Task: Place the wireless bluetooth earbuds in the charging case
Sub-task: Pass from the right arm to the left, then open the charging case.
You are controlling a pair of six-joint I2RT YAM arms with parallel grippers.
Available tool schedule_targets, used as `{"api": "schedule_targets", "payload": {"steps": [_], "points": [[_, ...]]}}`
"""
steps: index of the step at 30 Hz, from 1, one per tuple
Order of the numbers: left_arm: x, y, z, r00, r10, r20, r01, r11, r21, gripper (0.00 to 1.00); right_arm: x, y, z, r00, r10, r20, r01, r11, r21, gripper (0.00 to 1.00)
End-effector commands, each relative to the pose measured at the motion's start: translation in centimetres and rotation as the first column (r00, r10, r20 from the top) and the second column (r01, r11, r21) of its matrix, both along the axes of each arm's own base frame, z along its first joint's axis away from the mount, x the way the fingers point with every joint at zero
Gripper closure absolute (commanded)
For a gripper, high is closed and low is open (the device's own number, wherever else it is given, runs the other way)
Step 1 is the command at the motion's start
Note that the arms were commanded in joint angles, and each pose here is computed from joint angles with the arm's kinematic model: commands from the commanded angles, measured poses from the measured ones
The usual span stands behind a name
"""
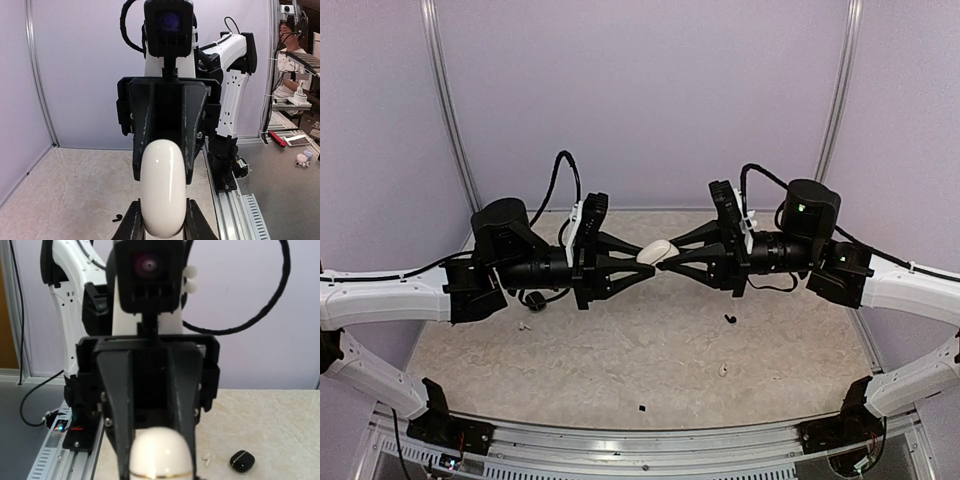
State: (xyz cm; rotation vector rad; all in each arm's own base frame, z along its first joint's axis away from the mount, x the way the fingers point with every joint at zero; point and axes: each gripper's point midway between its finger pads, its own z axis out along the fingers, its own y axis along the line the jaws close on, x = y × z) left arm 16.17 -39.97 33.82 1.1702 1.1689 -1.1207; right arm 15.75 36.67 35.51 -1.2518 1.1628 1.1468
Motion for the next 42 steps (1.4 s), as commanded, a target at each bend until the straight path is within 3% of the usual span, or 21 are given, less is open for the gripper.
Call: {"api": "schedule_targets", "payload": {"steps": [1,3,6,18,27,42], "points": [[-0.5,-0.2,1.5,0.999,-0.020,0.042,0.021,1.000,-0.023,0.84,0.3,-0.6,-1.0,0.999,-0.035,-0.024,0.034,0.999,-0.034,0.71],[-0.4,-0.1,1.3,0.999,-0.015,0.046,0.016,1.000,-0.011,0.85,0.4,-0.8,-1.5,0.998,-0.049,-0.026,0.048,0.997,-0.057,0.59],[-0.3,0.1,1.2,0.999,-0.010,0.051,0.010,1.000,0.001,0.86,0.5,-1.0,-2.5,0.998,-0.062,-0.031,0.059,0.993,-0.100,0.53],[-0.1,-0.6,0.3,0.999,-0.031,0.044,0.029,0.999,0.046,0.89,0.4,-0.6,-2.8,0.999,-0.034,-0.022,0.030,0.990,-0.134,0.58],[0.0,-0.9,-0.3,0.999,-0.034,0.041,0.031,0.997,0.066,0.90,0.2,-0.4,-2.4,1.000,-0.016,-0.017,0.014,0.992,-0.122,0.55],[0.2,-1.0,-0.7,0.999,-0.022,0.041,0.019,0.997,0.070,0.89,0.2,-0.1,-2.7,1.000,-0.001,-0.030,-0.003,0.994,-0.112,0.82]]}}
